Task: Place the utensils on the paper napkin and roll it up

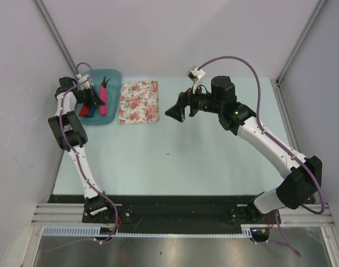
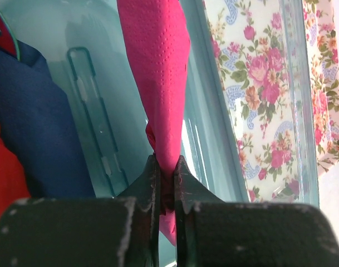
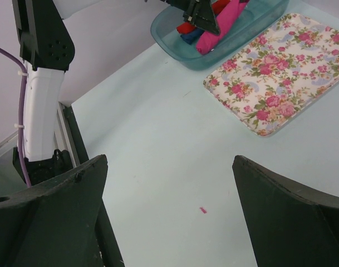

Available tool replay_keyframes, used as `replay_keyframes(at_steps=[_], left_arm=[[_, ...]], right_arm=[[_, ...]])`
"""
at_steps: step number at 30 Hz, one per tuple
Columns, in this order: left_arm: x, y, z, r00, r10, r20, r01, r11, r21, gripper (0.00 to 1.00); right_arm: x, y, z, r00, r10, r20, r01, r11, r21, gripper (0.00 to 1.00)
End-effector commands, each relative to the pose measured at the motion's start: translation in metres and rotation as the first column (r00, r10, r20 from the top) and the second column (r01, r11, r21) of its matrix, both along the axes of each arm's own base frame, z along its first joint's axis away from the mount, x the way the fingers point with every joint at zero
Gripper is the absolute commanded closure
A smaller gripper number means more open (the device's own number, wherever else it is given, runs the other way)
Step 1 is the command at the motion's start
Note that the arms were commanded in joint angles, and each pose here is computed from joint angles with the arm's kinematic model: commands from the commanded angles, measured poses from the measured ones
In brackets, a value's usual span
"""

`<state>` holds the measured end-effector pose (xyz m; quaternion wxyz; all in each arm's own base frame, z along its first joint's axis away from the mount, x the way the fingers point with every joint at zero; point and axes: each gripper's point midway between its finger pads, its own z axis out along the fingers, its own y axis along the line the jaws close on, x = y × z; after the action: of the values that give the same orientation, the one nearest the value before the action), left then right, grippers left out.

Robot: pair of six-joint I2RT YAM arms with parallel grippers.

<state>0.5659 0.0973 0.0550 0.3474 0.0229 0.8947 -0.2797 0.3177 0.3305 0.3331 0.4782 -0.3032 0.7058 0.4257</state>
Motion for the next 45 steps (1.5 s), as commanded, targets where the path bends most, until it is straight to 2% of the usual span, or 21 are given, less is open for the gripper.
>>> replay_keyframes(at_steps=[1,10,14,20,26,34,45], left_arm=[[0.001,-0.003,0.000,0.998,-0.049,0.033,0.049,0.999,0.013,0.99],[0.009,0.006,-0.012,1.000,-0.014,0.017,0.013,0.999,0.040,0.88],[0.014,0.010,-0.014,1.000,-0.005,0.024,0.003,0.999,0.054,0.77],[0.017,0.015,-0.013,0.999,0.012,0.032,-0.014,0.997,0.080,0.68],[0.018,0.016,0.000,0.998,0.017,0.058,-0.022,0.996,0.092,0.62],[0.016,0.020,0.008,0.997,0.016,0.078,-0.027,0.991,0.134,0.59],[0.015,0.029,0.027,0.993,0.031,0.110,-0.053,0.979,0.196,0.46]], right_arm=[[0.003,0.004,0.022,0.998,-0.001,0.062,-0.001,1.000,0.027,0.00],[0.003,0.005,0.022,0.998,-0.002,0.064,0.000,1.000,0.024,0.00],[0.002,0.006,0.022,0.998,0.000,0.063,-0.002,1.000,0.022,0.00],[0.002,0.005,0.022,0.998,-0.001,0.063,0.000,1.000,0.018,0.00],[0.001,0.005,0.021,0.999,0.005,0.054,-0.007,1.000,0.023,0.00],[-0.001,0.004,0.020,0.999,0.010,0.045,-0.011,1.000,0.029,0.00],[-0.006,-0.002,0.024,0.999,0.005,0.052,-0.007,0.999,0.040,0.00]])
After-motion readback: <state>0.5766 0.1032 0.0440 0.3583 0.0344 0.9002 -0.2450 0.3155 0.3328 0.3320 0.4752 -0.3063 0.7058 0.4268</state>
